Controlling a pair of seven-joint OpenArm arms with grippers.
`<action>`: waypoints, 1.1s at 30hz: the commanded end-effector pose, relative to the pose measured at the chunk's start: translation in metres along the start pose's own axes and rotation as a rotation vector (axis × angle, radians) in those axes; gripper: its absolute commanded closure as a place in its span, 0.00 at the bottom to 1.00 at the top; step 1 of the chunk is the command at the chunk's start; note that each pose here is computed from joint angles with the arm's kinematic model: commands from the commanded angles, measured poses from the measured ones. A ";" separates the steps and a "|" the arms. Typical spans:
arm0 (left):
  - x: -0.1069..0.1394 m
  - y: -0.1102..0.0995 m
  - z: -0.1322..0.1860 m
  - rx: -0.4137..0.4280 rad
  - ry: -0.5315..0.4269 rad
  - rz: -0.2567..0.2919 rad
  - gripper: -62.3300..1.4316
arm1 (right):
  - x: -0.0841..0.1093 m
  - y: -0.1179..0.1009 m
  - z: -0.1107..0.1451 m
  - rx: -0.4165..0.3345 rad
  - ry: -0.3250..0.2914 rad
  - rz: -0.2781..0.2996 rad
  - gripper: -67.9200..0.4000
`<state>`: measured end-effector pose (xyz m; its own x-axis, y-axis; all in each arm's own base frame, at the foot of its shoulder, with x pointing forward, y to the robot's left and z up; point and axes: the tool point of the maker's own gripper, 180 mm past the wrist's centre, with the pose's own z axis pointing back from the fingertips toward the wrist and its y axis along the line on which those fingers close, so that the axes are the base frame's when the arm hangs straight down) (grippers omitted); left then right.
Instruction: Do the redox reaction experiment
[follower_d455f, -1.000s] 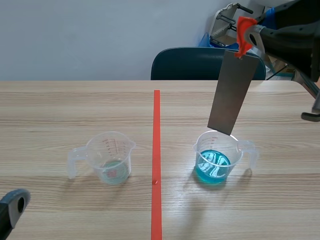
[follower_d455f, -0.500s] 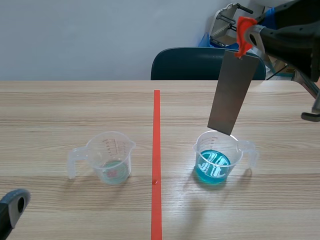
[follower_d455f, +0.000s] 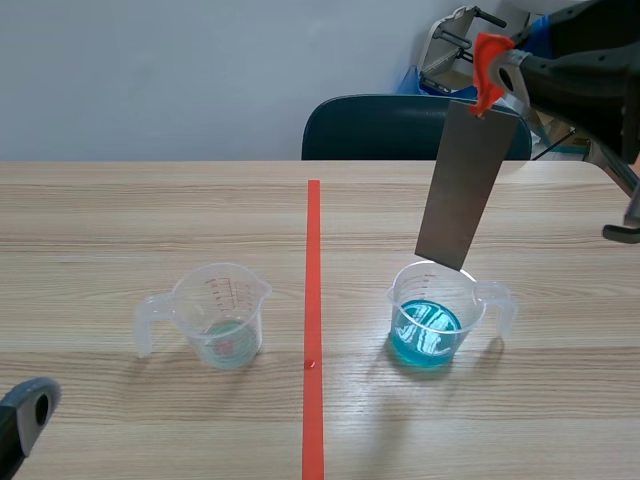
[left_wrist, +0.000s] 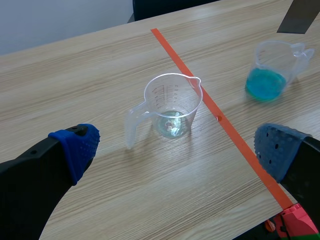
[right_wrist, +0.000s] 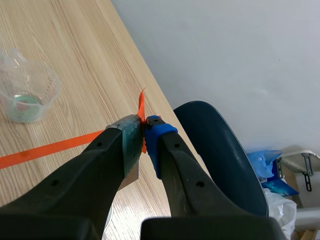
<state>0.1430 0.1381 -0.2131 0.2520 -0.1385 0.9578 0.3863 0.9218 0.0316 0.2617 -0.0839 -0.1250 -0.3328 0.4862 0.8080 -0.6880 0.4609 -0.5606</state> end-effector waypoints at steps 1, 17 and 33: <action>0.007 -0.002 0.000 -0.001 -0.028 0.013 0.00 | 0.007 -0.001 0.001 0.005 -0.020 0.012 0.98; 0.007 -0.002 0.000 -0.001 -0.029 0.013 0.00 | 0.014 0.001 -0.009 0.024 -0.039 0.032 0.98; 0.007 -0.002 -0.001 -0.001 -0.030 0.013 0.00 | 0.053 0.023 -0.052 0.115 -0.154 0.052 0.98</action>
<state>0.1431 0.1380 -0.2131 0.2517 -0.1383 0.9579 0.3865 0.9218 0.0316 0.2642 -0.0132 -0.1140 -0.4291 0.4050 0.8074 -0.7413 0.3529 -0.5710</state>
